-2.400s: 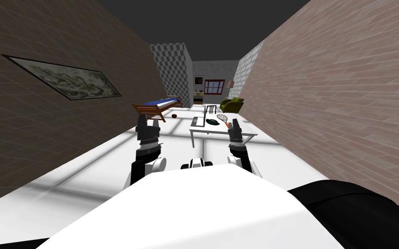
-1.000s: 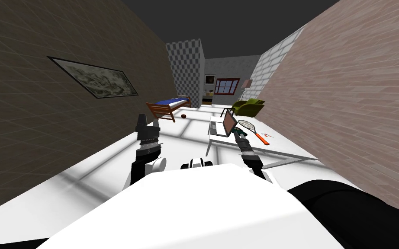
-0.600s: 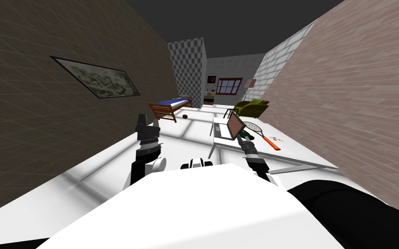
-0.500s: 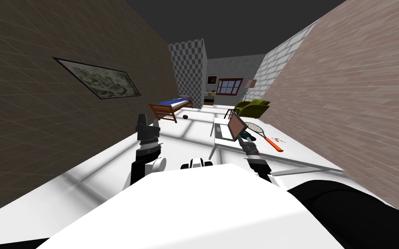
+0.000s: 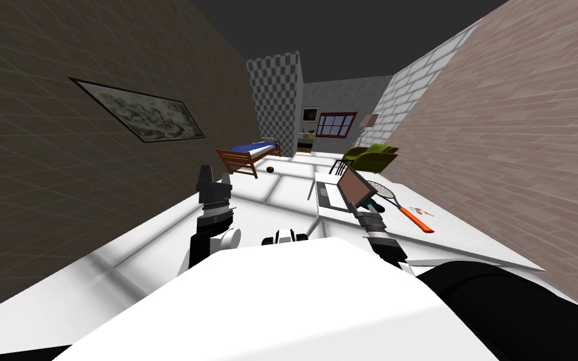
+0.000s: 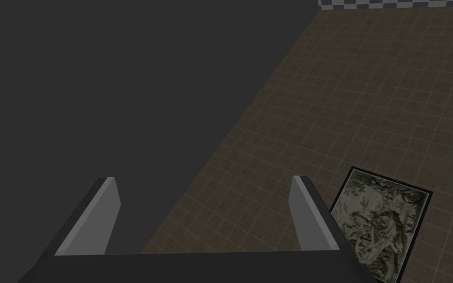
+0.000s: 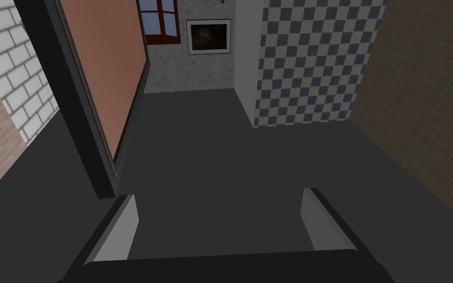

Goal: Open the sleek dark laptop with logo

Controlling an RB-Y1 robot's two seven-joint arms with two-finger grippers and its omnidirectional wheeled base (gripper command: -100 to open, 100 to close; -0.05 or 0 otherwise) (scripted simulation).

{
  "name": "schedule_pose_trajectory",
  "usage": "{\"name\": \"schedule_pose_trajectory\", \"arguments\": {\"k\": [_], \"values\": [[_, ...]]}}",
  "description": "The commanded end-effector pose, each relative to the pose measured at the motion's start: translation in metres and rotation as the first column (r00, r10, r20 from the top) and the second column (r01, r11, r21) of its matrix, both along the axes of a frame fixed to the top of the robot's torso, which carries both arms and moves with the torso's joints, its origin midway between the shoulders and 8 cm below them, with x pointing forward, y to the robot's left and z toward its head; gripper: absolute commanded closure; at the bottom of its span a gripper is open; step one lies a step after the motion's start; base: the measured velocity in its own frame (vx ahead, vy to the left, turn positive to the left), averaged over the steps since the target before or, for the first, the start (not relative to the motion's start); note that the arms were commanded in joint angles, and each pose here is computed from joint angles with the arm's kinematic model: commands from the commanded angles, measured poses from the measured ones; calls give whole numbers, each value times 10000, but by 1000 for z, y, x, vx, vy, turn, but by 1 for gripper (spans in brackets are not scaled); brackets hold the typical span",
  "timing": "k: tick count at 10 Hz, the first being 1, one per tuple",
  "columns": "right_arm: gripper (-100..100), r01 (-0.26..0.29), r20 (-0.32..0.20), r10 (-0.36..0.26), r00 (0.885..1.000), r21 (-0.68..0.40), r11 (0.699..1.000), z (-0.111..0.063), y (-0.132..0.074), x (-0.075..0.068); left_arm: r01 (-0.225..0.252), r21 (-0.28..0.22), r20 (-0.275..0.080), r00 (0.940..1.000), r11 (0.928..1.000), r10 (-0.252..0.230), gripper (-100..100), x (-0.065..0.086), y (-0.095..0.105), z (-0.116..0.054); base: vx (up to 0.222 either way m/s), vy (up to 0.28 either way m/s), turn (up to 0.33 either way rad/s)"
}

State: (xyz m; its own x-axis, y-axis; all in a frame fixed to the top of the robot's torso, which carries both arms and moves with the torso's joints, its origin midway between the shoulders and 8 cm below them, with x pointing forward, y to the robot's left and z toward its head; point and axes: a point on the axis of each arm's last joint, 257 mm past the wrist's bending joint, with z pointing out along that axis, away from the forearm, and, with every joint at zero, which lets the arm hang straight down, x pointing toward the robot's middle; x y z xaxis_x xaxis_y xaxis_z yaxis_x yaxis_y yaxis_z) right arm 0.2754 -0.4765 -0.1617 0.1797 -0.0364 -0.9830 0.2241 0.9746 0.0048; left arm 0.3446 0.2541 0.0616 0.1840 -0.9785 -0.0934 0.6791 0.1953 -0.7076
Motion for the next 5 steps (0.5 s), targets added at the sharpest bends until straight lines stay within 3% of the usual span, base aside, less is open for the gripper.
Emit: {"name": "schedule_pose_trajectory", "arguments": {"k": [1,4,5], "values": [[-100,409,-652,-498,9966,-1310,9905,-10,-20,-15,0,0,0,10000,10000,0,0,0,0,0,97,20,17],[-100,694,-1436,-1168,9827,-2991,9517,-20,-48,-35,0,0,-1,10000,10000,0,0,0,0,0,126,25,11],[-100,695,-1448,-1186,9823,-3061,9495,-20,-48,-35,0,0,0,10000,10000,0,0,0,0,0,79,-4,3]]}}
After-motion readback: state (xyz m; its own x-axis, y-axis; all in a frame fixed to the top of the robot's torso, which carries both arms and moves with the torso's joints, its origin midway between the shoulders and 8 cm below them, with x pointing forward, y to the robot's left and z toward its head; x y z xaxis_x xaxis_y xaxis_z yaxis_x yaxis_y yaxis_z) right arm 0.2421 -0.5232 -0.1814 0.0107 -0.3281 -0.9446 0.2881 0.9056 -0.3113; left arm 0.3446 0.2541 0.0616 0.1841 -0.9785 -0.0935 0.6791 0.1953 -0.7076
